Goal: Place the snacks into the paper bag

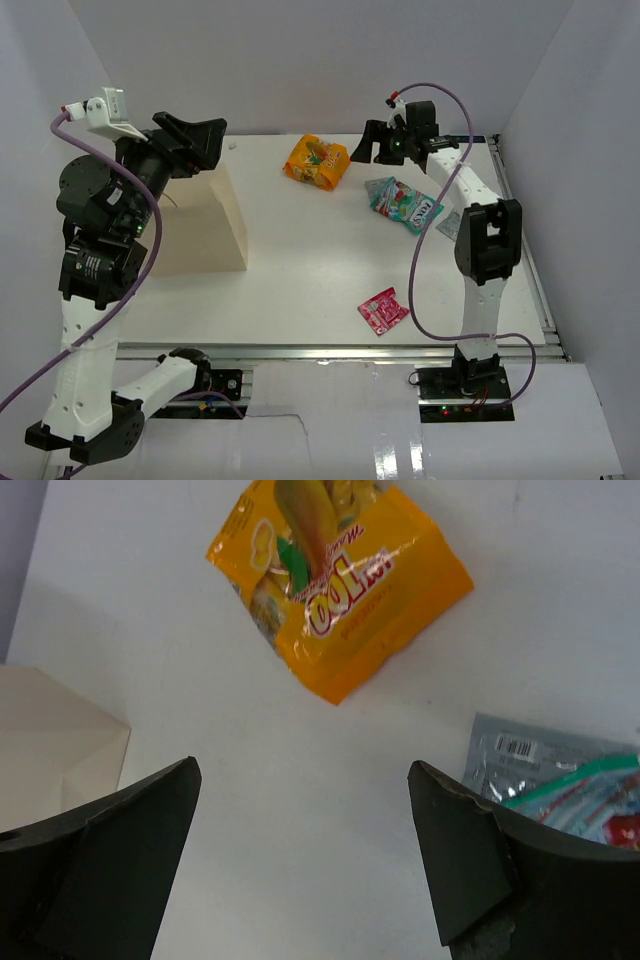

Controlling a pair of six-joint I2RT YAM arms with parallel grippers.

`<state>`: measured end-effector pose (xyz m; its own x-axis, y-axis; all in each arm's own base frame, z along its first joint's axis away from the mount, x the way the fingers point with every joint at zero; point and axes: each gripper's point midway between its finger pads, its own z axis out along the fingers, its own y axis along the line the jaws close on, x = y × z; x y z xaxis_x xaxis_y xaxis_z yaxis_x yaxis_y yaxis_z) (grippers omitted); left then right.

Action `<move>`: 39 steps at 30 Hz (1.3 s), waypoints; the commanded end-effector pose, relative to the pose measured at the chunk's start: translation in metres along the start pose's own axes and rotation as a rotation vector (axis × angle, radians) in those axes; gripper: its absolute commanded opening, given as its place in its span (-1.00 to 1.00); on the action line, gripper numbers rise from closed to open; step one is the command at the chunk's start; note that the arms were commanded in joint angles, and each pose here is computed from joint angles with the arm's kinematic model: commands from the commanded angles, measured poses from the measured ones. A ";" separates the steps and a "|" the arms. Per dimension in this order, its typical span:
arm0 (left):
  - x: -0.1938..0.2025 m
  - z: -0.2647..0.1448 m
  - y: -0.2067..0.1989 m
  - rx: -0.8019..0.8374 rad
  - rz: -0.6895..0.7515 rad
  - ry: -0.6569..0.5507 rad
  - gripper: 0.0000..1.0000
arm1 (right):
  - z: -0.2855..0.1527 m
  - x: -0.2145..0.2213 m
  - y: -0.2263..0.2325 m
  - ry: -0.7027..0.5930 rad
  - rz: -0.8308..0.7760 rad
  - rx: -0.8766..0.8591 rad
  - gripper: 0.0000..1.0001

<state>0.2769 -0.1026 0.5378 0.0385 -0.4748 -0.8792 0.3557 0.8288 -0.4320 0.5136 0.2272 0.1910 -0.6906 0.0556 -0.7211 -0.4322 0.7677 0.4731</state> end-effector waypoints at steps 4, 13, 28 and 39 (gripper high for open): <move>0.003 -0.011 -0.003 0.020 -0.009 0.013 0.96 | 0.042 -0.044 0.000 -0.122 0.063 -0.133 0.80; 0.019 -0.001 0.004 0.002 -0.022 0.044 0.96 | 0.095 -0.047 -0.005 -0.184 0.216 -0.142 0.85; 0.035 0.009 0.016 -0.028 -0.026 0.073 0.96 | 0.154 0.007 -0.025 -0.142 0.290 -0.023 1.00; 0.042 0.014 0.015 -0.017 -0.043 0.093 0.96 | 0.178 0.029 -0.037 -0.128 0.228 0.016 0.23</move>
<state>0.2997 -0.1141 0.4930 -0.0733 -0.4739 -0.8775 0.3262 0.8201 -0.4701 0.6027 0.3105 0.0622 -0.7263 0.3164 -0.6103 -0.2336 0.7213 0.6520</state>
